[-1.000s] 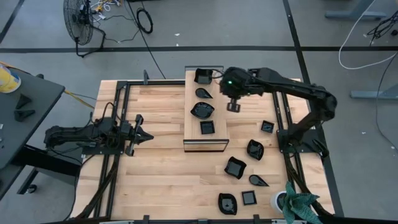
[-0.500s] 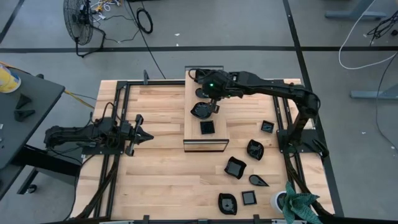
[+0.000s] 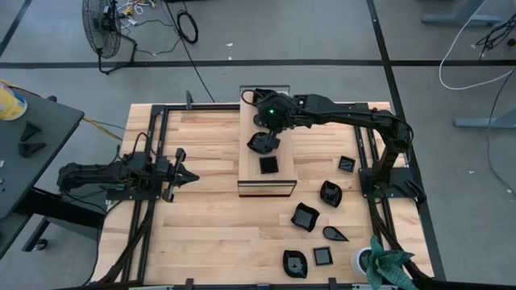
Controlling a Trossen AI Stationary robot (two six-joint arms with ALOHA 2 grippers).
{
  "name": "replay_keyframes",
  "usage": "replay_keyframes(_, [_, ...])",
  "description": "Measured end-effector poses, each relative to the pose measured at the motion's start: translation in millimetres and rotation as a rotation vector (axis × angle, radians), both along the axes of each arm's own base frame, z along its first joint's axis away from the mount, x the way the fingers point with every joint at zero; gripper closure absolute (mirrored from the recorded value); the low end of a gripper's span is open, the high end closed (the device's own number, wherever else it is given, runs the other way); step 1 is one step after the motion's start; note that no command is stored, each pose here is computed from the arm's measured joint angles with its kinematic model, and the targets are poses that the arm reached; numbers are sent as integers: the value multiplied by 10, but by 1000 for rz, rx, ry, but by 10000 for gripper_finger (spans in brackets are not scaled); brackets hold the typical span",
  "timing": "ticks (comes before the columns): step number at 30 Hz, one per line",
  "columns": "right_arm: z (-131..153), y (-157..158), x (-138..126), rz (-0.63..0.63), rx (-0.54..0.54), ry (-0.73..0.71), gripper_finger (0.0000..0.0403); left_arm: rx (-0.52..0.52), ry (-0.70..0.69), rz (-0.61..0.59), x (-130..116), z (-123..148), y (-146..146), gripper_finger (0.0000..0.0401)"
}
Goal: Pick & Place Mini shaped plates
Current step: Stack the drop-shaped plate on top of the drop-shaped plate on the shelf
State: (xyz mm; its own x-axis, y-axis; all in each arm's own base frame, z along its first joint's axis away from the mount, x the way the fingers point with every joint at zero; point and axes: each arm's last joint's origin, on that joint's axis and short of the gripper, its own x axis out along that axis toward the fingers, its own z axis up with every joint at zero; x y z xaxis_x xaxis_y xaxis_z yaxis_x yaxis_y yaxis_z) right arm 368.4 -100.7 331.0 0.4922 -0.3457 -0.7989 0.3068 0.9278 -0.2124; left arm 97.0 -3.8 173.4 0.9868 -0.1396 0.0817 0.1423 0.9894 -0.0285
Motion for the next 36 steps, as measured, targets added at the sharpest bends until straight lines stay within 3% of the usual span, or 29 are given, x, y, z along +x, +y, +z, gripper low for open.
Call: replay_keyframes(36, [-166,-184,89,20,-48,41,403,0,3,0,0,-4,0,383])
